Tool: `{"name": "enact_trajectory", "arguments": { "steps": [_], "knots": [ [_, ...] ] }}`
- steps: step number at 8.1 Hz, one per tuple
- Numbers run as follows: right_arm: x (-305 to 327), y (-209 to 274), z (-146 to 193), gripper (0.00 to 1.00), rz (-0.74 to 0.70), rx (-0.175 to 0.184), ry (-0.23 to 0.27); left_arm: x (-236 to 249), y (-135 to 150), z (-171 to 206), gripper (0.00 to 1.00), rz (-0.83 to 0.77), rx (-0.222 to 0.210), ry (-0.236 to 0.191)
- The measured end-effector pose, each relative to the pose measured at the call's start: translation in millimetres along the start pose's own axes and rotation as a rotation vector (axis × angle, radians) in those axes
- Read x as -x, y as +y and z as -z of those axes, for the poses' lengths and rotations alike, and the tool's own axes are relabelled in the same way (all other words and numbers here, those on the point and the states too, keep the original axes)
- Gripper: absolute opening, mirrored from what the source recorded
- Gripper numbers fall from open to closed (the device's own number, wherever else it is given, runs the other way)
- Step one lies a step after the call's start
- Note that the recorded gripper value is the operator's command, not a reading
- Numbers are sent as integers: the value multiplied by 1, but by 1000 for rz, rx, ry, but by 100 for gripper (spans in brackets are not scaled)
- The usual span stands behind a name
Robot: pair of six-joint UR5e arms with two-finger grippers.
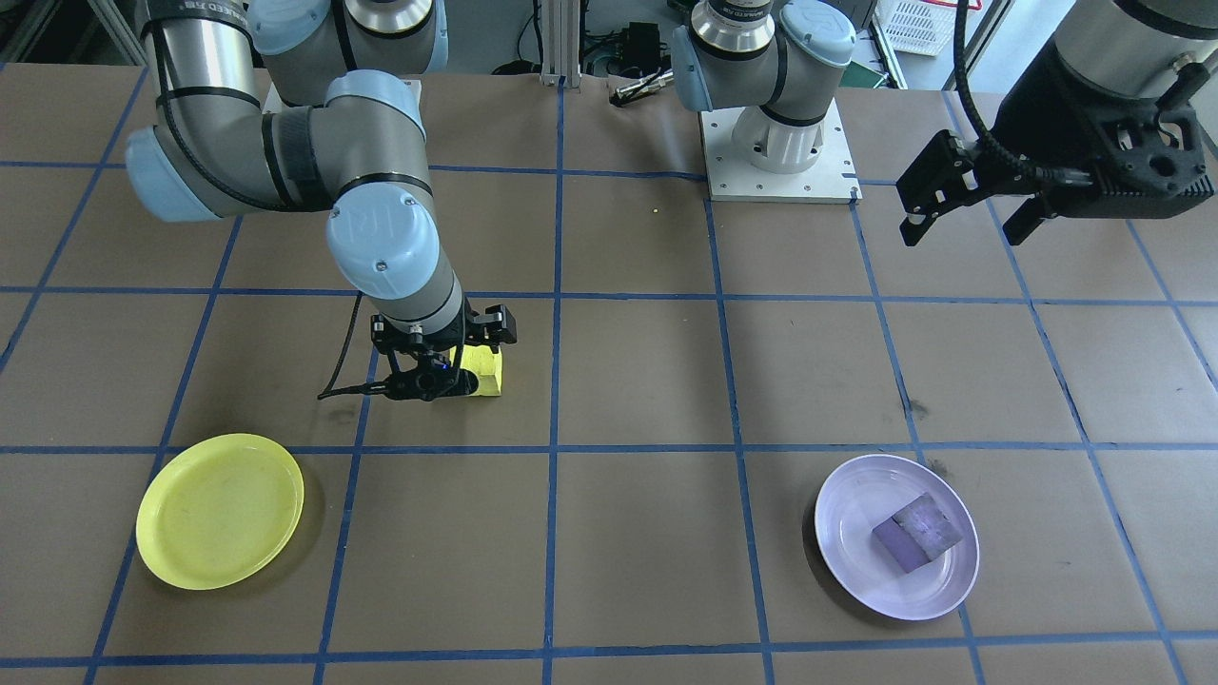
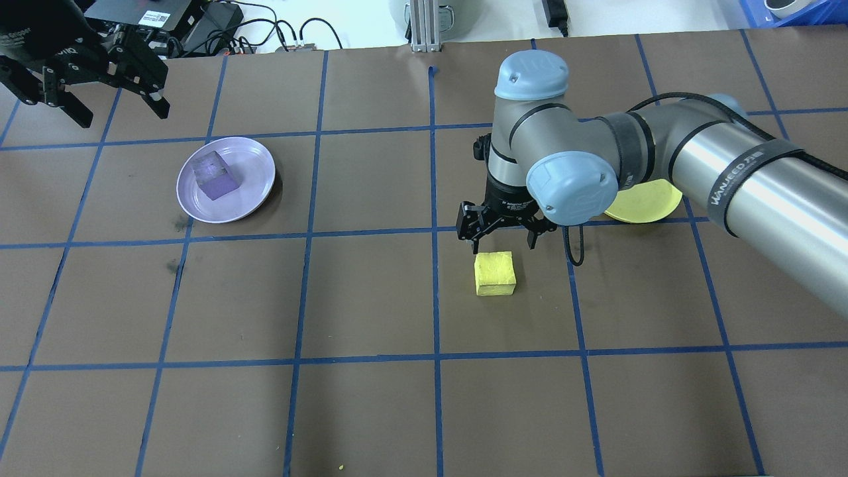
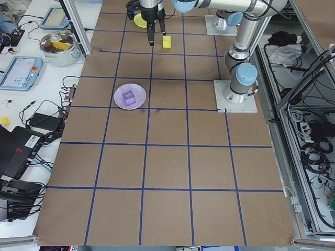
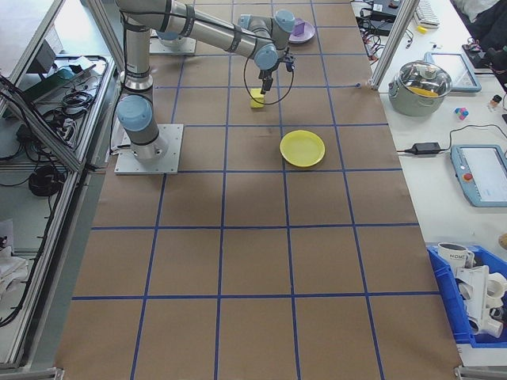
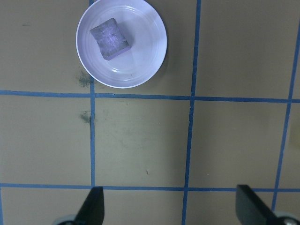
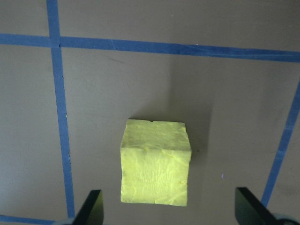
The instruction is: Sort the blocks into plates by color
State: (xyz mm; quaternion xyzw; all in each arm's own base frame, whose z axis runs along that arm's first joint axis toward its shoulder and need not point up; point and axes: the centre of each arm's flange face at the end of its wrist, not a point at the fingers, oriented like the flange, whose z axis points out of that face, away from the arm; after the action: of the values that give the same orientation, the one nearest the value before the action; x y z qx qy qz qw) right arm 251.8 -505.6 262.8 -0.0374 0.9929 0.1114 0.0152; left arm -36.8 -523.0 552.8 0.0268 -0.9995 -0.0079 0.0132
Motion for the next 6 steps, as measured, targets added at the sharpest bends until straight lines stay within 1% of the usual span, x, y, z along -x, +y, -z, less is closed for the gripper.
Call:
{"name": "enact_trajectory", "arguments": {
  "steps": [2,3,6],
  "knots": [
    [13,-5,-24,100,12,29,11,-2,-4,-7,100,1,22,31],
    [14,-4,-32,100,16,44,15,-1,-7,-11,100,0,29,34],
    [13,-1,-57,100,26,80,20,3,-10,-12,100,4,29,34]
  ]
}}
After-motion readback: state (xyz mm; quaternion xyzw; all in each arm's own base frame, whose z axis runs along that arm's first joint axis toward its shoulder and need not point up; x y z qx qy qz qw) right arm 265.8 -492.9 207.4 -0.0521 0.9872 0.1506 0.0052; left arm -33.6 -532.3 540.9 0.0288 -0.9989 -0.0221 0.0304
